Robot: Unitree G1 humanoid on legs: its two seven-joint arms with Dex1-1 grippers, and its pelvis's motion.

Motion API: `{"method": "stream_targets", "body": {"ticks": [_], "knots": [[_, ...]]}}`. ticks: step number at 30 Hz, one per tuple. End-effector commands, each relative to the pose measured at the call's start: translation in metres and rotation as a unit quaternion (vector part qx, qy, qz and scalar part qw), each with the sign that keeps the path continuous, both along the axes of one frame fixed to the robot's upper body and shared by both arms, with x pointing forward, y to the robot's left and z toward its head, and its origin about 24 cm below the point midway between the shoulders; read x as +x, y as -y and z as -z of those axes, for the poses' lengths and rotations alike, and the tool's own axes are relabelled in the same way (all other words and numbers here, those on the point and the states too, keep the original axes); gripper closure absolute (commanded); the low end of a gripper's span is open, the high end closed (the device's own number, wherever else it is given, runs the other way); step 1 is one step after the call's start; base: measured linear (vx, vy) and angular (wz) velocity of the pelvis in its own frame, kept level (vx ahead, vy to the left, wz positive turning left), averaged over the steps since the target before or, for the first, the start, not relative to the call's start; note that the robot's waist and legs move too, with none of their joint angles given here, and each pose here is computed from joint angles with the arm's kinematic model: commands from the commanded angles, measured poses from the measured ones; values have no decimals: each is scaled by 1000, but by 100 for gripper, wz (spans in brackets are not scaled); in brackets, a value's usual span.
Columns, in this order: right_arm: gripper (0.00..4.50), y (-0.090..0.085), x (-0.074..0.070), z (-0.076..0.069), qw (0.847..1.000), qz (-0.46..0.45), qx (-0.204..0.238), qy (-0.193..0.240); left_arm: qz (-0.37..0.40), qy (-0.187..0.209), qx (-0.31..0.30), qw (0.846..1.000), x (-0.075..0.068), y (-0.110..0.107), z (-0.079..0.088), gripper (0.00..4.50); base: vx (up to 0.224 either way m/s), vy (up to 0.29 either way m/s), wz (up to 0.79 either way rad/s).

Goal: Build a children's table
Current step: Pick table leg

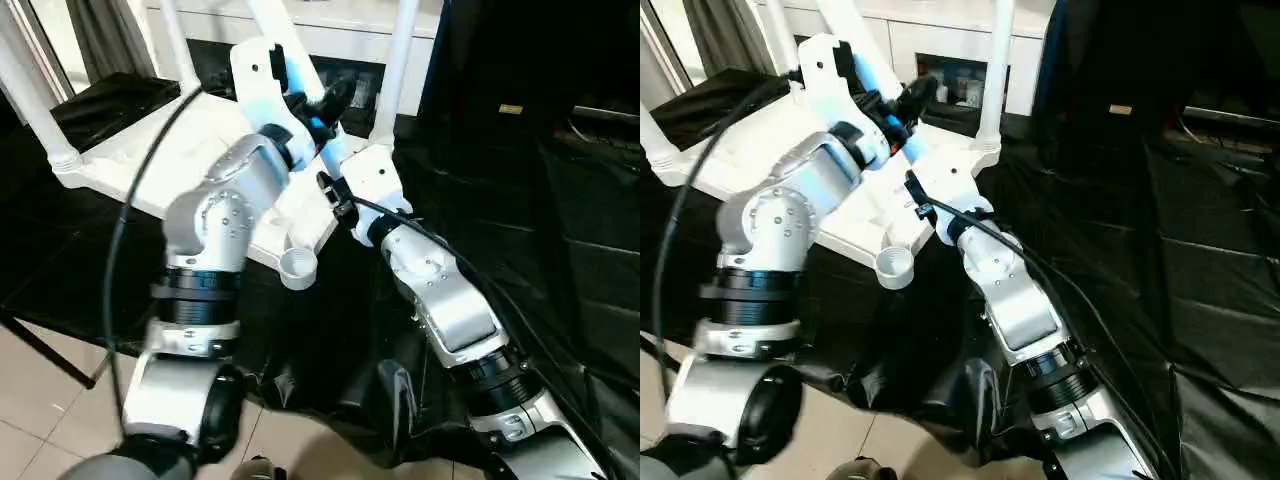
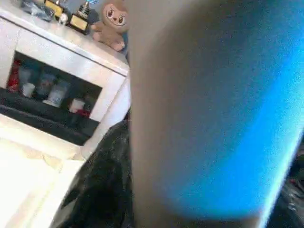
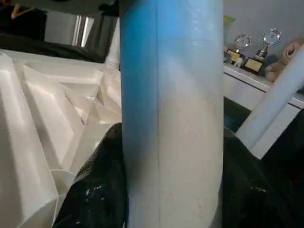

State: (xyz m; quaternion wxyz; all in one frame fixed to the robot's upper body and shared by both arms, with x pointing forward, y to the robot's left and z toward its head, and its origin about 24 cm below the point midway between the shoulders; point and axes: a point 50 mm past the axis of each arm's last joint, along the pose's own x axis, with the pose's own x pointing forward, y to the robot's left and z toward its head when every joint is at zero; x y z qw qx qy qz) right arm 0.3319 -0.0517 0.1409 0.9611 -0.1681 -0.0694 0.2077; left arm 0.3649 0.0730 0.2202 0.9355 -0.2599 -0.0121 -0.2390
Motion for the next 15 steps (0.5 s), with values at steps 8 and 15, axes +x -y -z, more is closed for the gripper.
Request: {"method": "stream_targets", "body": {"ticks": [8, 15], "knots": [[265, 5, 0, -9, 999, 16, 26, 37, -77, -13, -16, 997, 6, -29, 2, 274, 0, 0, 0], [195, 6, -1, -13, 997, -20, 63, 26, -42, 21, 36, 998, 3, -29, -1, 275, 0, 0, 0]]}}
